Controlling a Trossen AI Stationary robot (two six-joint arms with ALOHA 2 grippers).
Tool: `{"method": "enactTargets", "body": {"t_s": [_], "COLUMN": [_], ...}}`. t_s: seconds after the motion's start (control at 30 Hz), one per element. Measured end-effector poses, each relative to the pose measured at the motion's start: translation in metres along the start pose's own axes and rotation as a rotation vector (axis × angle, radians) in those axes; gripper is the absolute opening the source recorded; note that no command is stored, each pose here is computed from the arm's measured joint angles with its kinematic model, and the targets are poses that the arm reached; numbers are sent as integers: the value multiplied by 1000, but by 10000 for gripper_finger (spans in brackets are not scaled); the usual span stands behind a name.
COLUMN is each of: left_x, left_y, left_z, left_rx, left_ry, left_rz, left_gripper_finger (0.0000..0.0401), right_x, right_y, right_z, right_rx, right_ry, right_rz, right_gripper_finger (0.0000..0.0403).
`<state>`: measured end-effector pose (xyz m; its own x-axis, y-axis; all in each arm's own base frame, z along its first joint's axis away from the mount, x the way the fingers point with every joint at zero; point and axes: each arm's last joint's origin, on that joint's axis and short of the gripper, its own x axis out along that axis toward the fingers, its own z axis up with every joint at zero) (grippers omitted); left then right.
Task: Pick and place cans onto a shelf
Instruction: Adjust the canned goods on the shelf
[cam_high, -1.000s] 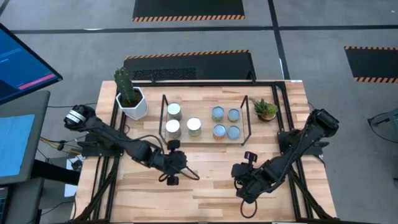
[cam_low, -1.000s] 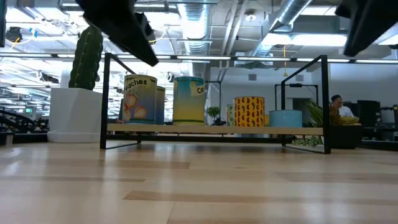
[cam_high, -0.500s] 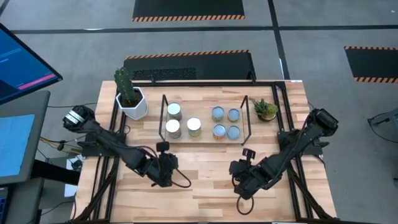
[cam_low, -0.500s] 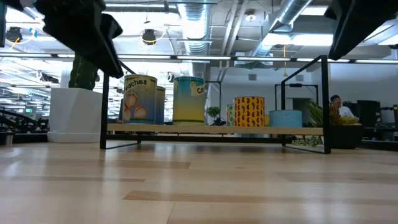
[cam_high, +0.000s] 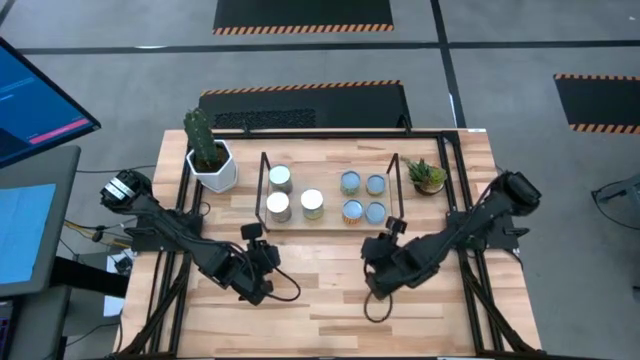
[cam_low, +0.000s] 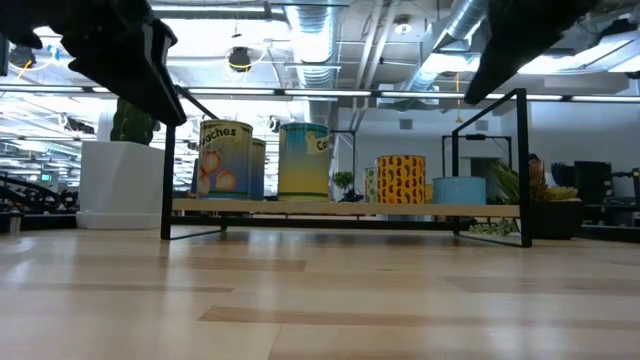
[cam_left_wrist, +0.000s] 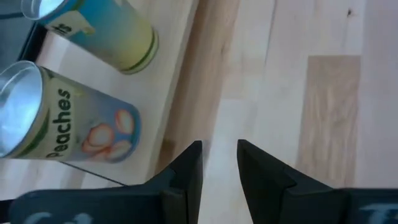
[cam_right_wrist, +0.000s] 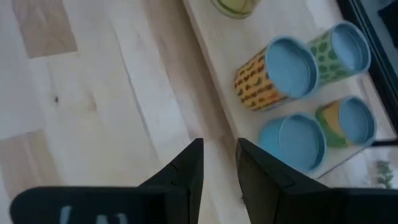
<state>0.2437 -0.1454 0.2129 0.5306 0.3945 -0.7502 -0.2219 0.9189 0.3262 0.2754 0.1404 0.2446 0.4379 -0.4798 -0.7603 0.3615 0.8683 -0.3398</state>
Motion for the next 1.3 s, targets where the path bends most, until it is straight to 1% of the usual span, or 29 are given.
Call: {"method": "enactTargets", "body": {"t_s": [0.2,0.27,0.37,0.47,0.6,0.73,0.9,1.0,1.13,1.23,1.3], "left_x": [0,-2,-7,-15,-26,-34,-40,-36,-28,-25,-24], "left_y": [-3,-4,-6,-9,-14,-17,-18,-18,-17,-19,-19], "left_z": [-3,-6,-13,-24,-35,-42,-50,-63,-80,-84,-85], "left_rx": [6,24,39,43,46,69,58,47,-3,-25,-28], "left_ry": [55,71,97,117,121,73,73,61,65,56,54], "left_rz": [-71,-68,-54,-17,-1,31,54,83,104,94,90], "left_gripper_finger": [89,89,89,89,89,89,89,89,89,89,89], "right_x": [24,29,36,44,52,59,68,74,79,83,85], "right_y": [-26,-38,-53,-66,-82,-90,-97,-101,-105,-108,-110], "right_z": [19,27,36,38,38,43,42,39,37,38,40], "right_rx": [-155,-217,-307,-342,-337,-333,-311,-303,-302,-292,-276], "right_ry": [53,84,158,237,316,305,338,362,373,374,355], "right_rz": [-55,-61,5,67,65,64,129,121,125,160,163], "right_gripper_finger": [118,118,118,118,118,118,118,118,118,118,118]}}
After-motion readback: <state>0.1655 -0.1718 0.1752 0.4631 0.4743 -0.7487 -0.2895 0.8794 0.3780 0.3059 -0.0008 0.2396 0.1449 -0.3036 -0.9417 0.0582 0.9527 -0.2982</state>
